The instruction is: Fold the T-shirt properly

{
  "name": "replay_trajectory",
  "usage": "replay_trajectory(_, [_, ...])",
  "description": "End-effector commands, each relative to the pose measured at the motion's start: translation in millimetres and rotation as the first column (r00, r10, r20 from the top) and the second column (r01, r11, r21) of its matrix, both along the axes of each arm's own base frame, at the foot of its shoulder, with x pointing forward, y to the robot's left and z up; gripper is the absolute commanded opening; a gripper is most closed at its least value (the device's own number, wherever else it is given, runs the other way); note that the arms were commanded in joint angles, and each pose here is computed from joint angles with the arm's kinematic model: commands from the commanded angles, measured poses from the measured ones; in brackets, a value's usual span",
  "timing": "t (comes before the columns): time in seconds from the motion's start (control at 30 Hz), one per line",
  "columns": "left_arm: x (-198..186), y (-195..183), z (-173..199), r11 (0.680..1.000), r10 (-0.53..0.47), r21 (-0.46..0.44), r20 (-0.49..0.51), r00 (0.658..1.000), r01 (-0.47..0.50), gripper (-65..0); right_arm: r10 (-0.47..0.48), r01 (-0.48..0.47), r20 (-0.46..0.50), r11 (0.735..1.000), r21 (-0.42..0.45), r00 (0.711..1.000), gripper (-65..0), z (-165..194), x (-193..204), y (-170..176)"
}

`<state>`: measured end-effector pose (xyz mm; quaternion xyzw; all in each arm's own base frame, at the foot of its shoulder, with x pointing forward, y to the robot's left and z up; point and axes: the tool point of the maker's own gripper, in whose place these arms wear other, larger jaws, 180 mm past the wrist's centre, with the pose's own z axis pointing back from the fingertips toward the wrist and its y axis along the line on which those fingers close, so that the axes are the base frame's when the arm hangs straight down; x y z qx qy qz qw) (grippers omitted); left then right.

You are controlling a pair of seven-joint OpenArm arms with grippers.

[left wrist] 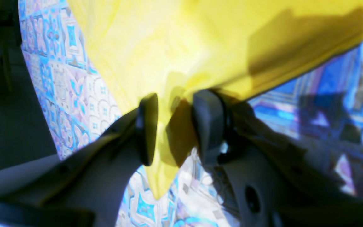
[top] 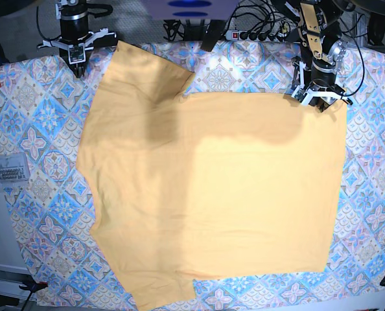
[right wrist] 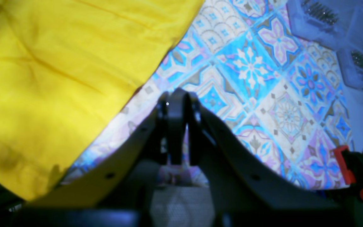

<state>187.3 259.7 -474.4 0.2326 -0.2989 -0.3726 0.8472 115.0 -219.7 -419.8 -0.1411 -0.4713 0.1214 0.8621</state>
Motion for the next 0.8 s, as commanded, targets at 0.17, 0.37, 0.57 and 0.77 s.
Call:
replay_trajectory(0.17, [-48.4, -27.7, -15.8, 0.996, 0.024, -0.088, -0.09, 0.996, -0.032, -43.3, 0.009, -0.009, 0.025, 1.0, -0.007, 1.0, -62.7, 6.6, 1.0, -1.5])
replay_trajectory(0.37, [-42.3, -37.5, 0.8, 0.956, 0.141, -0.26, -0.001, 0.99, -0.136, -43.5, 0.008, -0.008, 0.013, 1.0, -0.004, 1.0, -62.7, 2.6, -1.9, -1.1])
replay_trajectory(0.57, [-38.2, -57.5, 20.5, 0.773, 0.37, -0.573, 0.056, 0.927, -0.274, -43.1, 0.027, -0.028, 0.016, 0.999, 0.021, 1.0, -62.7, -2.6, 4.1, 10.8])
replay_trajectory(0.77, [-38.6, -59.2, 33.5, 0.554, 0.541, -0.764, 0.029, 0.84, -0.33, -43.5, 0.027, -0.027, 0.005, 0.999, 0.023, 1.0, -62.7, -6.9, 2.5, 10.8])
